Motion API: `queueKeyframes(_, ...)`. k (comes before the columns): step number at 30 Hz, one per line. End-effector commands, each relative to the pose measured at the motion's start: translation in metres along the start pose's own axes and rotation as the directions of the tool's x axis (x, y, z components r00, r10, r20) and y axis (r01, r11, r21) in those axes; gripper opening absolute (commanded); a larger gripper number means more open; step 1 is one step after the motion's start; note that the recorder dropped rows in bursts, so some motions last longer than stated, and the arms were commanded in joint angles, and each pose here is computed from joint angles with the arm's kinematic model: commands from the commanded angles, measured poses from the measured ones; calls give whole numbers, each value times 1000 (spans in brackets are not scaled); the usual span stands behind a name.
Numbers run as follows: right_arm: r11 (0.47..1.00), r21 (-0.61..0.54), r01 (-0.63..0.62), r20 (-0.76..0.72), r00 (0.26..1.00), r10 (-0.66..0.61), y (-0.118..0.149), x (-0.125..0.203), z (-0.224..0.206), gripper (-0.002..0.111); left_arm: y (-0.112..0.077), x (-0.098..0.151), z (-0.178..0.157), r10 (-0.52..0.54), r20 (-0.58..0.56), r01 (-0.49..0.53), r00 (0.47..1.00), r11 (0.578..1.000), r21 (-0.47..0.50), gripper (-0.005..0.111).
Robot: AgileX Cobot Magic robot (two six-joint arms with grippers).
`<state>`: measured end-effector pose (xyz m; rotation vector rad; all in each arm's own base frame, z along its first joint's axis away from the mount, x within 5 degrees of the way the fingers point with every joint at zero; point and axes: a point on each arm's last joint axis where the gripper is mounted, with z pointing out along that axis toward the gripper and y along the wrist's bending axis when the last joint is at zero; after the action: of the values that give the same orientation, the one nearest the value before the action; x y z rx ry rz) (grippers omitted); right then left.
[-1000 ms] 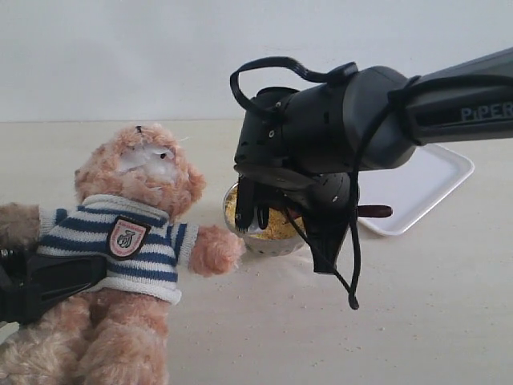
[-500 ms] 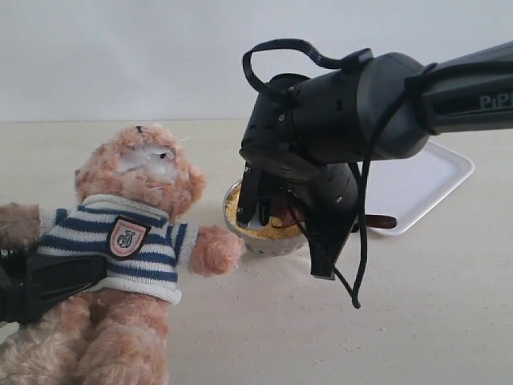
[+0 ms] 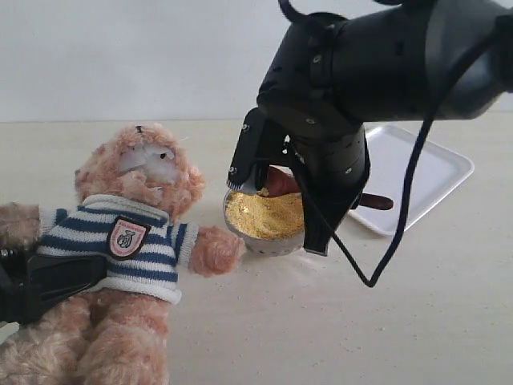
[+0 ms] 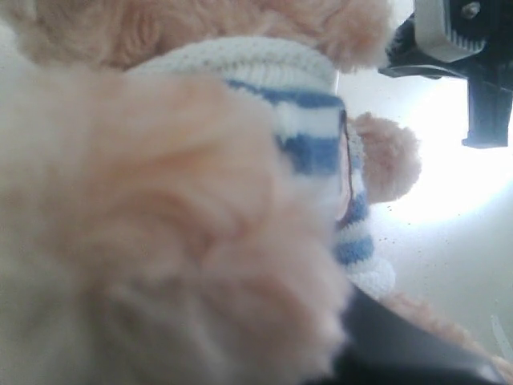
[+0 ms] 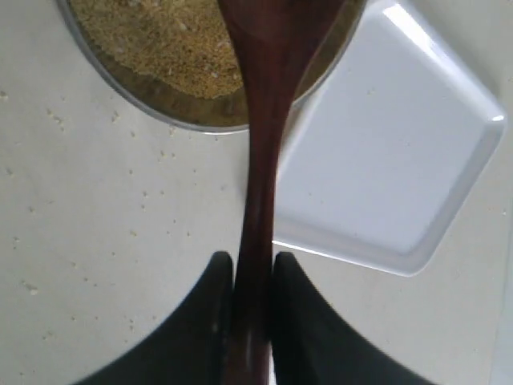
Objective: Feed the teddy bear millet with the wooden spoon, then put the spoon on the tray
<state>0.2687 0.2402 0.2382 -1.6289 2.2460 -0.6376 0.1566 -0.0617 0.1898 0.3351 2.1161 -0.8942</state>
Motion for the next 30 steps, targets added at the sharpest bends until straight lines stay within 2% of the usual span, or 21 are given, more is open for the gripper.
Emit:
queueKeyframes(1,999,19,-37,35,999,37,-9,7,-17,0,-2,-2,0,3,12,-3,1000,1000,22,5)
queueKeyframes(10,997,-20,-74,130,989,76,-11,14,-42,0,-1,-2,0,4,9,-4,1000,1000,14,5)
queueKeyframes(20,999,35,40,233,971,-47,13,-2,-79,0,0,-1,1,5,-1,-5,1000,1000,15,5)
queueKeyframes(26,999,33,5,279,960,-14,4,-8,-101,0,0,-1,1,5,-3,-5,1000,1000,15,5)
queueKeyframes(30,1000,-12,18,298,955,-13,4,-9,-108,0,0,-1,1,5,-3,-5,1000,1000,15,5)
